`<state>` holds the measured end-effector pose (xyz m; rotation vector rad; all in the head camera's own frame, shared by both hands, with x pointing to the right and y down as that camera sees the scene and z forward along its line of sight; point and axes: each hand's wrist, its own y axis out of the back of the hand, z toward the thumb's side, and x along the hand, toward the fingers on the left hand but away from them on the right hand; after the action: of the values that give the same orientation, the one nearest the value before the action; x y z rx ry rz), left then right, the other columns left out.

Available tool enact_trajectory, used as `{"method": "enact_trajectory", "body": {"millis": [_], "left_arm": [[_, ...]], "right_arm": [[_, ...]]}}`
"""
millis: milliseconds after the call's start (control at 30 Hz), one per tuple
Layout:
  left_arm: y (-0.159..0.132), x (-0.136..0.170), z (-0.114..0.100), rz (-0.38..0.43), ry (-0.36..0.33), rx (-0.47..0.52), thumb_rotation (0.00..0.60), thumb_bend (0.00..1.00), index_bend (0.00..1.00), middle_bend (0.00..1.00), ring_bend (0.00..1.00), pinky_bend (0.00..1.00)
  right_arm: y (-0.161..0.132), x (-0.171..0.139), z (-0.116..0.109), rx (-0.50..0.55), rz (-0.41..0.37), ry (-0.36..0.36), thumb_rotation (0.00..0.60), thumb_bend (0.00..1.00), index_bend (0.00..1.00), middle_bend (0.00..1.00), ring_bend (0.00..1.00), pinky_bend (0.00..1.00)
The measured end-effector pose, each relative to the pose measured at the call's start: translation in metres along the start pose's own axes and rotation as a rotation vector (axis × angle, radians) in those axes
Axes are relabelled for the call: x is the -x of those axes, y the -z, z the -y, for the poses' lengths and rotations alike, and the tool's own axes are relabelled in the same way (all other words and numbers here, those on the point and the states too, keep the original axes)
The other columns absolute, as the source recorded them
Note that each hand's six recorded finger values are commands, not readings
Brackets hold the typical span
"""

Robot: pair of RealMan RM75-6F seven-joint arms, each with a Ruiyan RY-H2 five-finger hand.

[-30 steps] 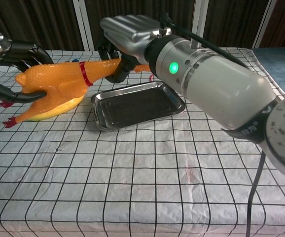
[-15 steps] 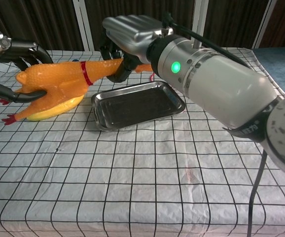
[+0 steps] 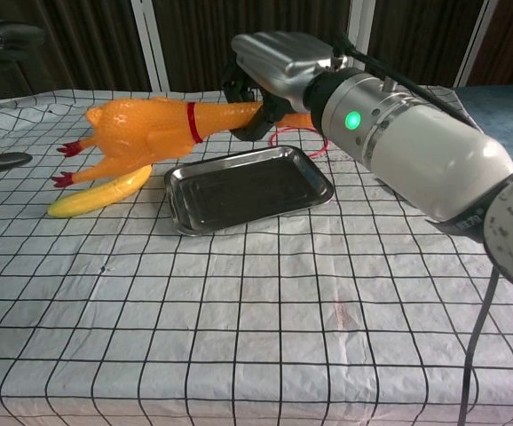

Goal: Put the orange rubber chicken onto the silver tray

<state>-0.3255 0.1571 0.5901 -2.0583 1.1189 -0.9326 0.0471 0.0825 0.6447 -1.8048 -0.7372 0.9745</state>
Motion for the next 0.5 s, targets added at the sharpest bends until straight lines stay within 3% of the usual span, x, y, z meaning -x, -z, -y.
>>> {"method": "enact_trajectory", "body": {"millis": [200, 500], "left_arm": [[0.025, 0.02, -0.027, -0.06, -0.084, -0.011, 0.6, 0.2, 0.0, 0.0, 0.0, 0.0], [0.054, 0.036, -0.03, -0.135, -0.076, -0.007, 0.6, 0.21, 0.0, 0.0, 0.0, 0.0]], "right_arm": [[0.031, 0.007, 0.01, -0.048, 0.03, 0.005, 0.6, 0.37, 0.98, 0.72, 0.76, 0.94], [0.076, 0.022, 0.047, -0.091, 0.115, -0.021, 0.6, 0.37, 0.98, 0.72, 0.76, 0.94]]}}
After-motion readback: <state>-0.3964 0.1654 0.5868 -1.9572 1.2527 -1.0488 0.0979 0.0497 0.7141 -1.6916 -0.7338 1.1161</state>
